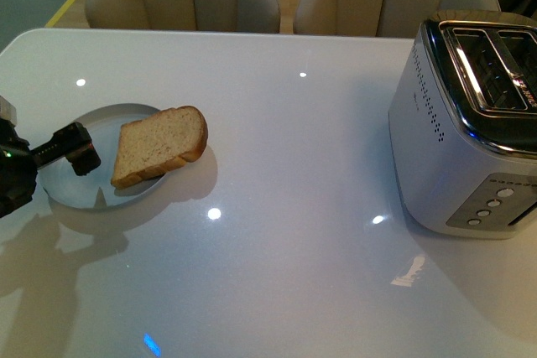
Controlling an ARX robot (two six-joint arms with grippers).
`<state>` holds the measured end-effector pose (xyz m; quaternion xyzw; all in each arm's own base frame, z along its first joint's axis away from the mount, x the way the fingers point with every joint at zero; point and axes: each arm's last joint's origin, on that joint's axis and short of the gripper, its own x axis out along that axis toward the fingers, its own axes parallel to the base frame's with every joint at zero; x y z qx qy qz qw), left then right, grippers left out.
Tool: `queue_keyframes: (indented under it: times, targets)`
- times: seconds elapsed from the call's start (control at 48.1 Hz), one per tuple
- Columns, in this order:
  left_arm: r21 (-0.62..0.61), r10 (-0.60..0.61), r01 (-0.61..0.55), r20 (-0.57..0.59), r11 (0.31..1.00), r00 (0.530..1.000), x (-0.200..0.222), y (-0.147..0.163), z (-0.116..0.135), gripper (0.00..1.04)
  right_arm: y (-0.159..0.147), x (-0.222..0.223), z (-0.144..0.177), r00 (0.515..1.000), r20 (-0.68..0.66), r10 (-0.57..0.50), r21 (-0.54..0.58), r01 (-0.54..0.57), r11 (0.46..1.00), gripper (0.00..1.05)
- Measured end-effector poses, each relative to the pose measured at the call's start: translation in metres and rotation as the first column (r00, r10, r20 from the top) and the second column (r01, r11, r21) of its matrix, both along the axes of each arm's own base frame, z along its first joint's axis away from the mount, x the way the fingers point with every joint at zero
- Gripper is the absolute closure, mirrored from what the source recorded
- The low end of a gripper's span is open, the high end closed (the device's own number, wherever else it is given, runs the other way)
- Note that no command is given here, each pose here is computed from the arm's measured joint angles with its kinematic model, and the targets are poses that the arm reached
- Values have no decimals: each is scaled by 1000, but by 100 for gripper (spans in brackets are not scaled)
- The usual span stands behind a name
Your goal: Left arm holds plate, right arm toasts bread
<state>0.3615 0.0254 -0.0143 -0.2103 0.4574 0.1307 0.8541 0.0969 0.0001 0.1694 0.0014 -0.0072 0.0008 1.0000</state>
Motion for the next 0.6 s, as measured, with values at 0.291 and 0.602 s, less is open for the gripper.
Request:
queue_keyframes:
  times: [0.291, 0.602]
  targets:
    - [36, -27, 27, -2, 999, 1000, 15, 0, -17, 7, 0, 0, 0, 1000, 0, 0, 0, 0, 1000, 9]
    - [95, -49, 48, 6, 994, 999, 26, -4, -25, 18, 0, 0, 0, 1000, 0, 0, 0, 0, 1000, 9]
